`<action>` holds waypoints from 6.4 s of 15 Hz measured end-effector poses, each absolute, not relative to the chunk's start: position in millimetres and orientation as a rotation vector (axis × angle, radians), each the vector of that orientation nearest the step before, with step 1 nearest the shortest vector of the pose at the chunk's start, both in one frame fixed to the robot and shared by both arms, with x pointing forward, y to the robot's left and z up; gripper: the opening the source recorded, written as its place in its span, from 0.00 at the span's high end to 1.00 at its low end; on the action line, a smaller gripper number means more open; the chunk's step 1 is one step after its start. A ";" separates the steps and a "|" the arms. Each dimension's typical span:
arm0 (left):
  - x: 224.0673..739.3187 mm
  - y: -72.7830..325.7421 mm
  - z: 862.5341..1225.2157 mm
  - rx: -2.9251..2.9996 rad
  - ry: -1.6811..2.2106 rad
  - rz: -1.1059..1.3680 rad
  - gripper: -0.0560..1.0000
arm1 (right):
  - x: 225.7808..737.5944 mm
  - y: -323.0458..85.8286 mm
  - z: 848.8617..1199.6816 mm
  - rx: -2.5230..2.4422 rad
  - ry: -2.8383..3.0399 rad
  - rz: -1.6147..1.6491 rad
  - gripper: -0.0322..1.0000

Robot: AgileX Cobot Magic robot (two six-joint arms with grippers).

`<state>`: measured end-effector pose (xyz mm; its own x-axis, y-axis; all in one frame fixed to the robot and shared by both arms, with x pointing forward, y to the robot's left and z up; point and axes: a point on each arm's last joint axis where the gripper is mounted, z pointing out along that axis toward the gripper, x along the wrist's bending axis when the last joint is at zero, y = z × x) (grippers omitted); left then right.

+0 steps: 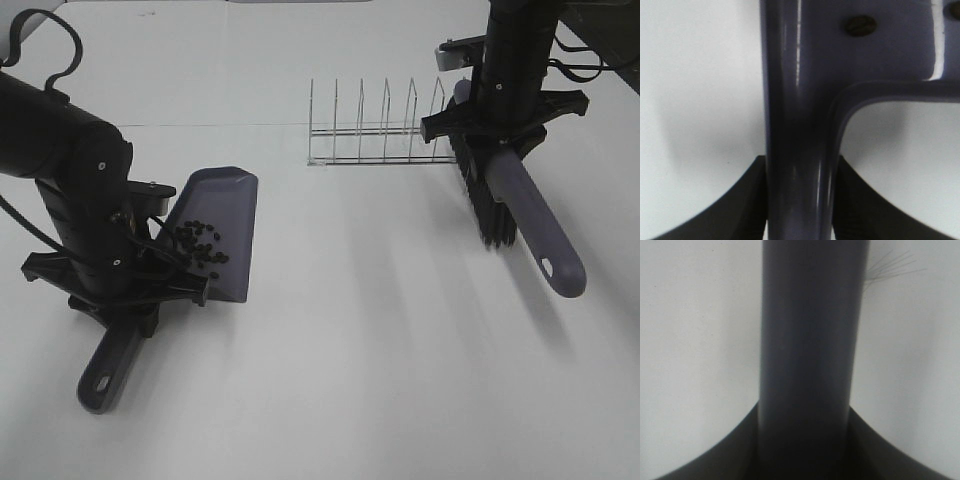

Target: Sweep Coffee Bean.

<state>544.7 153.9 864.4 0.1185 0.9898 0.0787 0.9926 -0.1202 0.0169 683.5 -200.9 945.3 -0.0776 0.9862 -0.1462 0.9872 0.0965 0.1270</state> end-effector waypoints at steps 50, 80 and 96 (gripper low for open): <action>555.4 137.8 885.3 -2.333 -2.179 -0.039 0.62 | 686.3 -183.6 1078.7 1.918 2.162 0.554 0.32; 415.5 221.7 1134.5 -2.691 -2.256 -0.550 0.27 | 354.6 -261.3 1039.7 1.880 2.255 0.500 0.32; 221.2 304.9 1054.2 -3.265 -2.217 -0.894 0.27 | 256.3 -284.0 1053.0 1.342 2.029 1.017 0.32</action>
<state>221.2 304.9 1054.2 0.4354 0.8889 -0.1426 0.5416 -0.1321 0.8302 256.3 -284.0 1053.0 -0.3897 0.9209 -0.0037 0.5480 0.2351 0.8028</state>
